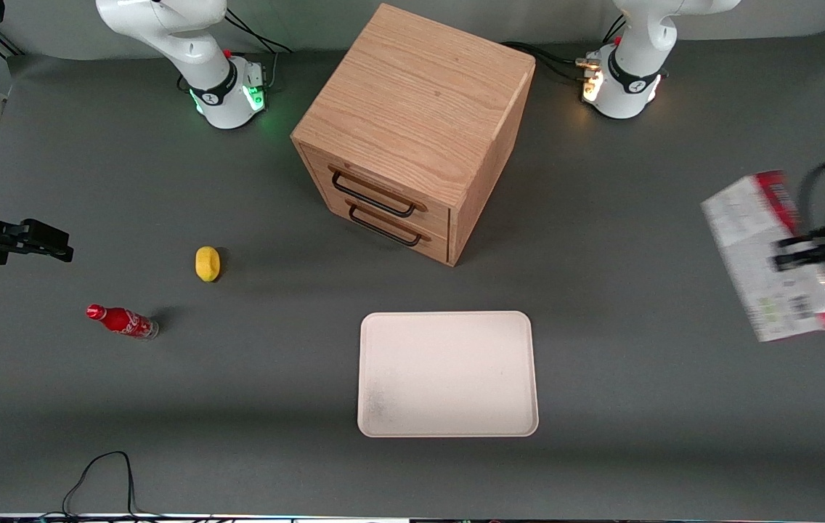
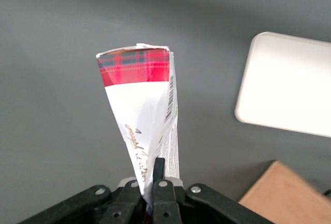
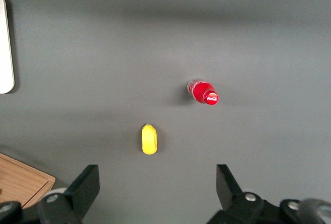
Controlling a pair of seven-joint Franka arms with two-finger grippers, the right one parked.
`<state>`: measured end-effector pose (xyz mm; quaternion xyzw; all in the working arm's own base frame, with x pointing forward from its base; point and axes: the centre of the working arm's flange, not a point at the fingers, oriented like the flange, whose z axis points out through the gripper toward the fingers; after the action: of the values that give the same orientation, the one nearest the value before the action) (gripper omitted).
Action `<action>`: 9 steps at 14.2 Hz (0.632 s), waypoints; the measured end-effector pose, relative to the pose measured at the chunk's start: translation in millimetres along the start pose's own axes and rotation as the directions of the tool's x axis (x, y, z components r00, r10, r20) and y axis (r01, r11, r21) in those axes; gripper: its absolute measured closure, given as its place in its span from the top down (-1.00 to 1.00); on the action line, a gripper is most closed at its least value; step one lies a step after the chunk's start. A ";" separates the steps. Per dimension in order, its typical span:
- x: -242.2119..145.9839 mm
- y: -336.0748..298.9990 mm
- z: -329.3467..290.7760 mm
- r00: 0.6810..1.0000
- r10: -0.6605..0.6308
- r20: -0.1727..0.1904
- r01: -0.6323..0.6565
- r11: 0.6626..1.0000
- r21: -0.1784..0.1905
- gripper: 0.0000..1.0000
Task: Place red cookie box on tray
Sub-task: 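Lift the cookie box upright with the left gripper, then carry the held cookie box over the white tray with the left gripper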
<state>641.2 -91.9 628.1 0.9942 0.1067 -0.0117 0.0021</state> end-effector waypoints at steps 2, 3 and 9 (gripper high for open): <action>-13.8 67.5 13.0 0.999 -0.045 -0.030 0.045 0.999 -0.014 -0.94; -21.1 96.0 21.0 0.998 -0.044 -0.036 0.043 0.999 -0.018 -0.94; -56.9 193.3 49.3 0.990 0.135 -0.034 -0.137 0.988 -0.076 -0.94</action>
<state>625.5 -293.2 580.5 0.9984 0.0391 0.0072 0.0402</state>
